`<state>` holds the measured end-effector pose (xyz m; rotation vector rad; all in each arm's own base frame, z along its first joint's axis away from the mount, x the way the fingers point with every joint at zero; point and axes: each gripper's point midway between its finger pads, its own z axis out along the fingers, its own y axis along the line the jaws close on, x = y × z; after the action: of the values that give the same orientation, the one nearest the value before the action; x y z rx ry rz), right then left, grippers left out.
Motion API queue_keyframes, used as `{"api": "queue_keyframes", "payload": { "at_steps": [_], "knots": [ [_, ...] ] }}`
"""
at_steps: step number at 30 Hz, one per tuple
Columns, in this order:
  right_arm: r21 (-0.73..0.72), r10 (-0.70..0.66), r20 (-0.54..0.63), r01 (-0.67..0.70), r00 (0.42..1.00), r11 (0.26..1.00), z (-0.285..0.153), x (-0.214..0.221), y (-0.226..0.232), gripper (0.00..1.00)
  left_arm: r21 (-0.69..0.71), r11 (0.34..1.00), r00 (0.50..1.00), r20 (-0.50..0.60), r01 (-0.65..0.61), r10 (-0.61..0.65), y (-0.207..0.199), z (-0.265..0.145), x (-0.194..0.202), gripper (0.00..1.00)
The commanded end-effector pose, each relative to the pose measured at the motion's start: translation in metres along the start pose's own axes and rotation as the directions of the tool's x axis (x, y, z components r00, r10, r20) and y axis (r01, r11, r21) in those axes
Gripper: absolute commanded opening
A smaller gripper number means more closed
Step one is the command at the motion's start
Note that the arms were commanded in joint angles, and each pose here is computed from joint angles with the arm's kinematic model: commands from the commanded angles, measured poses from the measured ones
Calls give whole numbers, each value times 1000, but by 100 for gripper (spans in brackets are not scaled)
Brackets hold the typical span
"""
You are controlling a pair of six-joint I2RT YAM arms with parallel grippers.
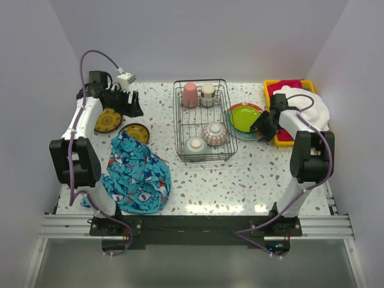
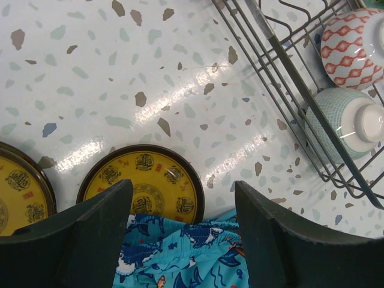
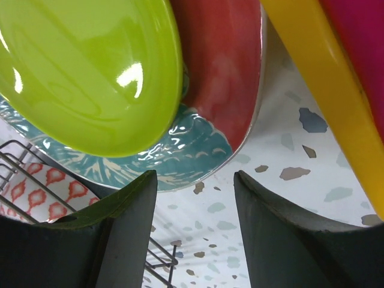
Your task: Load the mixed dishes into the dish rack
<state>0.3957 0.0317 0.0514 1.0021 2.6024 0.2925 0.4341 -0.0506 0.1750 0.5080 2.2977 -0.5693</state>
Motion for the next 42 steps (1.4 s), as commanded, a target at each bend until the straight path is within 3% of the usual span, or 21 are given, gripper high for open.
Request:
{"api": "queue_keyframes", "payload": {
  "at_steps": [1,11,19,25,39,42],
  "knots": [
    [-91,50,38,-47,998,995,2,-10,19,57,1,999,999,18,-32,32,-5,0,-11,74],
    [-160,-17,69,28,997,987,-20,-38,53,54,-10,999,999,1,-42,42,-9,-7,1,74],
    [-149,-22,57,31,998,988,-33,-36,52,54,-3,999,999,7,-40,40,-11,-6,-2,74],
    [-121,62,29,-58,998,991,-13,-30,42,55,2,999,999,3,-39,39,-11,-1,-3,74],
    [-126,107,45,-101,993,987,41,-52,53,54,-17,999,998,-40,-50,49,-11,-1,13,75],
    [-125,108,46,-101,993,987,46,-53,54,46,-19,999,998,-51,-46,45,-11,-1,18,75]
  ]
}}
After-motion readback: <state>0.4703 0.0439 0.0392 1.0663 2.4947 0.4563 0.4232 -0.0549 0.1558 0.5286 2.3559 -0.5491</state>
